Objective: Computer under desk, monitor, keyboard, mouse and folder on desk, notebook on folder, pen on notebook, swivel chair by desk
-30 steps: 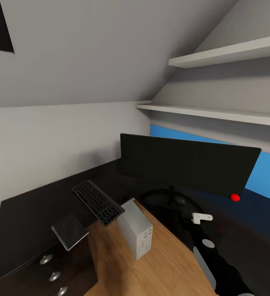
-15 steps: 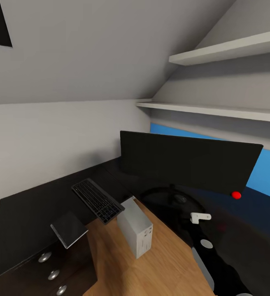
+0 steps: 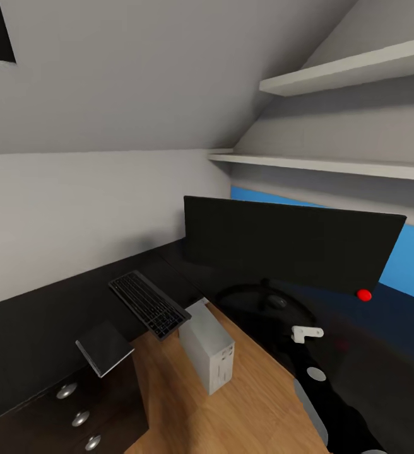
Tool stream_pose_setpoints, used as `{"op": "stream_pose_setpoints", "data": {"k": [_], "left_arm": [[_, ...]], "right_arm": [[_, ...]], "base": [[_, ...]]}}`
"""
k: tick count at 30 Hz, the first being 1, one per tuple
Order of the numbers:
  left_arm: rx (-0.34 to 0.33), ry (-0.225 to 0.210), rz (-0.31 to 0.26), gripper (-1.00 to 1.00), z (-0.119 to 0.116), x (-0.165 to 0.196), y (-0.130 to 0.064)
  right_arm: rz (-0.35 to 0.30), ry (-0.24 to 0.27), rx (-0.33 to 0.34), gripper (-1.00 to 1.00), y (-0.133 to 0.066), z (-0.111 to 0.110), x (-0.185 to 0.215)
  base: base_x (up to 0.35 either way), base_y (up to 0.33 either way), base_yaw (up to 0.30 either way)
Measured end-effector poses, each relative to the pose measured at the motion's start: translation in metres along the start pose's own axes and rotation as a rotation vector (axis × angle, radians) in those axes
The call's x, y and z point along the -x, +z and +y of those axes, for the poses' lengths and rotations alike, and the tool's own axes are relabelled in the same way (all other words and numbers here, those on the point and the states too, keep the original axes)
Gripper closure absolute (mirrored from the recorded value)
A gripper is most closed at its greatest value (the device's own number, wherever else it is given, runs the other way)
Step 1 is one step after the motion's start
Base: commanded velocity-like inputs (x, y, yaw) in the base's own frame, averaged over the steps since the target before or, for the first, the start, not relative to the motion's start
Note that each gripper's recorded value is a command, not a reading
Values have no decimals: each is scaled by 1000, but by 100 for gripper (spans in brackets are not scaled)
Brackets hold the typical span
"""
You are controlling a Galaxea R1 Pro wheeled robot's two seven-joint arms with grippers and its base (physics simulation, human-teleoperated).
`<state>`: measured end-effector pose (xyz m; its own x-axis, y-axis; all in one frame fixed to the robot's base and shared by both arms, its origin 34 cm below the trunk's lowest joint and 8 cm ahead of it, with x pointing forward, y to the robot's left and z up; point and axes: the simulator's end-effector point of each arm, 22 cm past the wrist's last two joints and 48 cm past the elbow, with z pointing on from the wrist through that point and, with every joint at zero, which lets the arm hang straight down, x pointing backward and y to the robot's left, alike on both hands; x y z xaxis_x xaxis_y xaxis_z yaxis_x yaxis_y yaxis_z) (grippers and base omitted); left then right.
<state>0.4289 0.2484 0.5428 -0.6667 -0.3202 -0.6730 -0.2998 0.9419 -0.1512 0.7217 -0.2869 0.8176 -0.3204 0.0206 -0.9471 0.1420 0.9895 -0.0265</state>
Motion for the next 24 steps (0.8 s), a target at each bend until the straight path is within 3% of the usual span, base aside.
{"op": "stream_pose_setpoints", "data": {"k": [24], "left_arm": [[-1, 0, -1, -100, 5, -25, 26]], "right_arm": [[-1, 0, 0, -100, 11, 1, -34]], "base": [[0, 0, 0]]}}
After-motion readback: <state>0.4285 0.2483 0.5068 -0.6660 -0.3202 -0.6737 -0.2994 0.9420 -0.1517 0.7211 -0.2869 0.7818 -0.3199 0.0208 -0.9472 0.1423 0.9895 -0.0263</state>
